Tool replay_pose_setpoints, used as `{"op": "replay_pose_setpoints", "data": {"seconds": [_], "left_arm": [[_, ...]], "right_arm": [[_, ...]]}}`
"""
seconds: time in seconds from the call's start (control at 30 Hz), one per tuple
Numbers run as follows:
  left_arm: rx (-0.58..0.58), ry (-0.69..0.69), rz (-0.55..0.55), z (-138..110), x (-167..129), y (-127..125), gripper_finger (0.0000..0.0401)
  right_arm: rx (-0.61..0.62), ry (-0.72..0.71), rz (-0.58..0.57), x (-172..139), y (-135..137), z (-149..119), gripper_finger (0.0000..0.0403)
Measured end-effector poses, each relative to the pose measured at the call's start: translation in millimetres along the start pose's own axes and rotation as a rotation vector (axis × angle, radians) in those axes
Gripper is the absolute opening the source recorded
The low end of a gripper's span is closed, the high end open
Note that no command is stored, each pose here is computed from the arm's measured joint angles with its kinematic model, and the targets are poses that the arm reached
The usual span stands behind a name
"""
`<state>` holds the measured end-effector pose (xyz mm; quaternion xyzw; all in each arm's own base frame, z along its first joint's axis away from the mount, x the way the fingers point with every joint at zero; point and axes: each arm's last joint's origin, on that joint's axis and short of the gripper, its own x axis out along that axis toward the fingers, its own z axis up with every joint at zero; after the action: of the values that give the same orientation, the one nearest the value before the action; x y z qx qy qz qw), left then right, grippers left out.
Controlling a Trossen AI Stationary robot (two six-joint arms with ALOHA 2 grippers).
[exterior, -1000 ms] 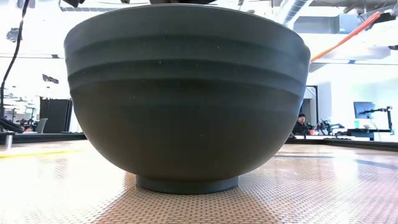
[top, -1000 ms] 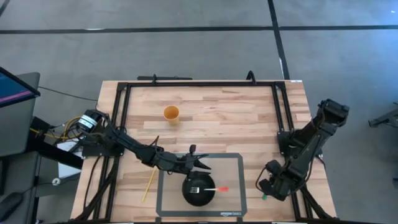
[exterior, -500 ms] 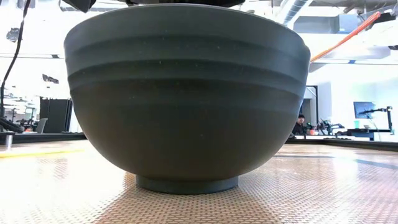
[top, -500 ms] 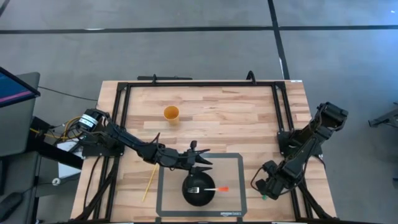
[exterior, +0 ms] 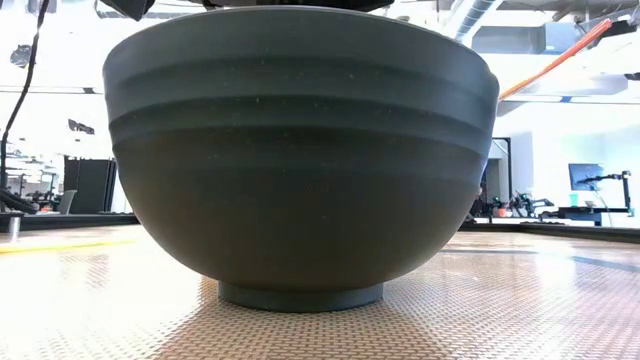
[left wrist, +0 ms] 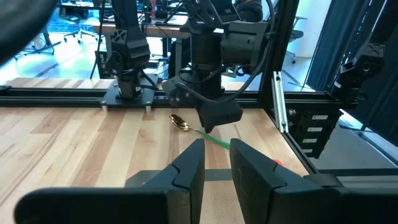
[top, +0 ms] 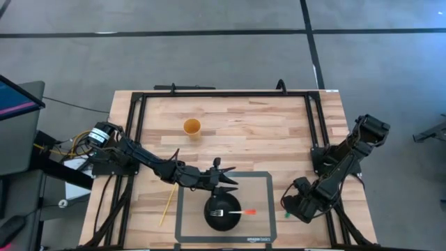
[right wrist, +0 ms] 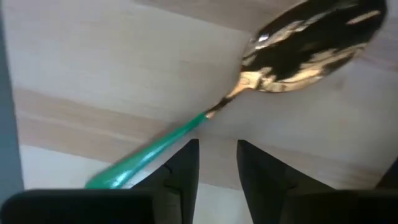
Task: Pick & Place Utensil
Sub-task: Put the green spoon into the black bowl on the transparent mat
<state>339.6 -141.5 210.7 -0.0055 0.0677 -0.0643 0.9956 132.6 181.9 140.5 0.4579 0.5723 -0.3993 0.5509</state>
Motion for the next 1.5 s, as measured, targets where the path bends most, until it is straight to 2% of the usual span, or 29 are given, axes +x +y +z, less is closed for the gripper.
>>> {"op": "replay_pose_setpoints", "data": {"seconds": [0.9, 1.03, 1.17, 1.5], "left_arm": [[-0.005, 0.0, -0.002, -0.1, 0.0, -0.2, 0.0077], [-0.005, 0.0, -0.002, -0.1, 0.0, -0.2, 0.0077], [-0.005, 0.0, -0.002, -0.1, 0.0, -0.3, 0.0077], [-0.005, 0.0, -0.003, -0.2, -0.2, -0.9, 0.0077]], "right_arm": [[-0.029, 0.0, 0.061, -0.2, 3.6, -2.9, 0.0098], [-0.026, -0.048, 0.105, -0.3, 5.2, -1.7, 0.0098], [0.008, -0.075, 0.129, -0.5, 6.3, -0.3, 0.0098], [0.06, -0.099, 0.094, 8.7, 9.0, 1.3, 0.0098]]}}
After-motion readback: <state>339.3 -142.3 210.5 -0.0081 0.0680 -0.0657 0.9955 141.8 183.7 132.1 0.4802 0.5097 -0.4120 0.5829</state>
